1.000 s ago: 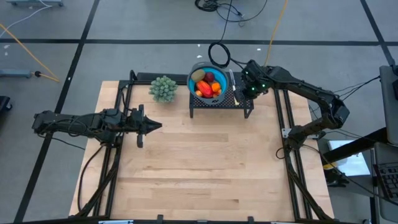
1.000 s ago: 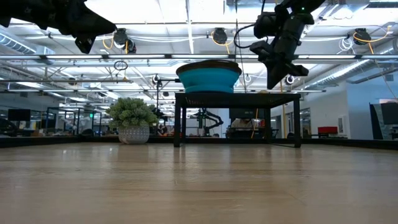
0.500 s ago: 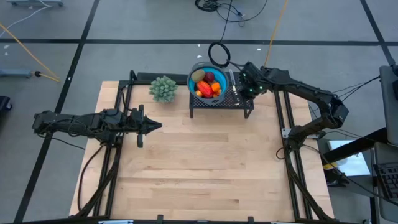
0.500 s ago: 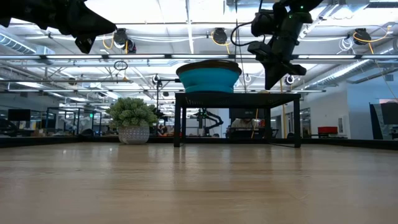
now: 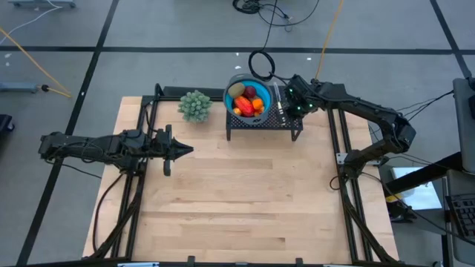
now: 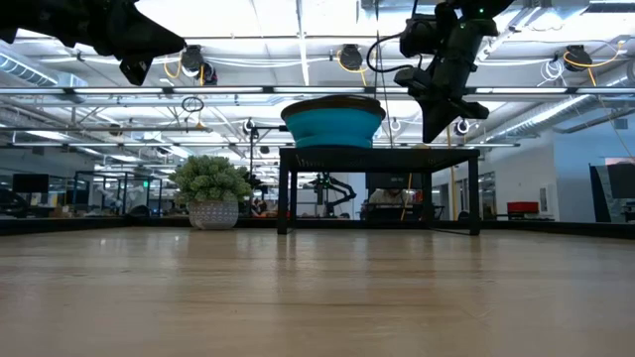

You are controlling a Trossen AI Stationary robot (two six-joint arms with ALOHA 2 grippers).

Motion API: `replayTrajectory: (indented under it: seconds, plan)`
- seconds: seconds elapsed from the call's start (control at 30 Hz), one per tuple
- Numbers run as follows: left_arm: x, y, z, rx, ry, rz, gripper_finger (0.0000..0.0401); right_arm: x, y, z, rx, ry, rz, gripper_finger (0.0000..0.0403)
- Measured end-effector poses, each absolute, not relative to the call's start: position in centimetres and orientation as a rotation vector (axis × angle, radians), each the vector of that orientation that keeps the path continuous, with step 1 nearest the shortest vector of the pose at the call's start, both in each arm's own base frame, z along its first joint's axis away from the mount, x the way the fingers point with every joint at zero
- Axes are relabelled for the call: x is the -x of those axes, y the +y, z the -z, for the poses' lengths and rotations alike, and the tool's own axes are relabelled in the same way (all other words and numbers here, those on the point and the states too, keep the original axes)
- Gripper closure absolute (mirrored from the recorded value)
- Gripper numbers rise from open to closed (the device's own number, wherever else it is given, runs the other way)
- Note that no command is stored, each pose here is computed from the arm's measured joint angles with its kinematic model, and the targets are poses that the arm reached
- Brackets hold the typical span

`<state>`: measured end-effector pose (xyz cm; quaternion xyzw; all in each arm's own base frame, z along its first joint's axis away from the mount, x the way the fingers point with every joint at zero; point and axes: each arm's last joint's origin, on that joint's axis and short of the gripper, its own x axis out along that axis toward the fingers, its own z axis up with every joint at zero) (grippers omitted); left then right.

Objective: Pick & Place Fruit
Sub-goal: Put the yellow table knife on the shelf

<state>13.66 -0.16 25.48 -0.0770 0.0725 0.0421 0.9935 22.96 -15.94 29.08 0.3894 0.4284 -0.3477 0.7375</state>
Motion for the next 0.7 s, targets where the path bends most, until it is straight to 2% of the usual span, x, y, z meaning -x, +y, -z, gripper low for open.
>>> replayTrajectory:
  seconds: [0.7]
  plan:
    - [-13.66,-0.16,-25.48,0.168,0.145,-0.085,0.0382,-23.17,-15.77,-29.1,-0.796,0.941,0.798,0.0403]
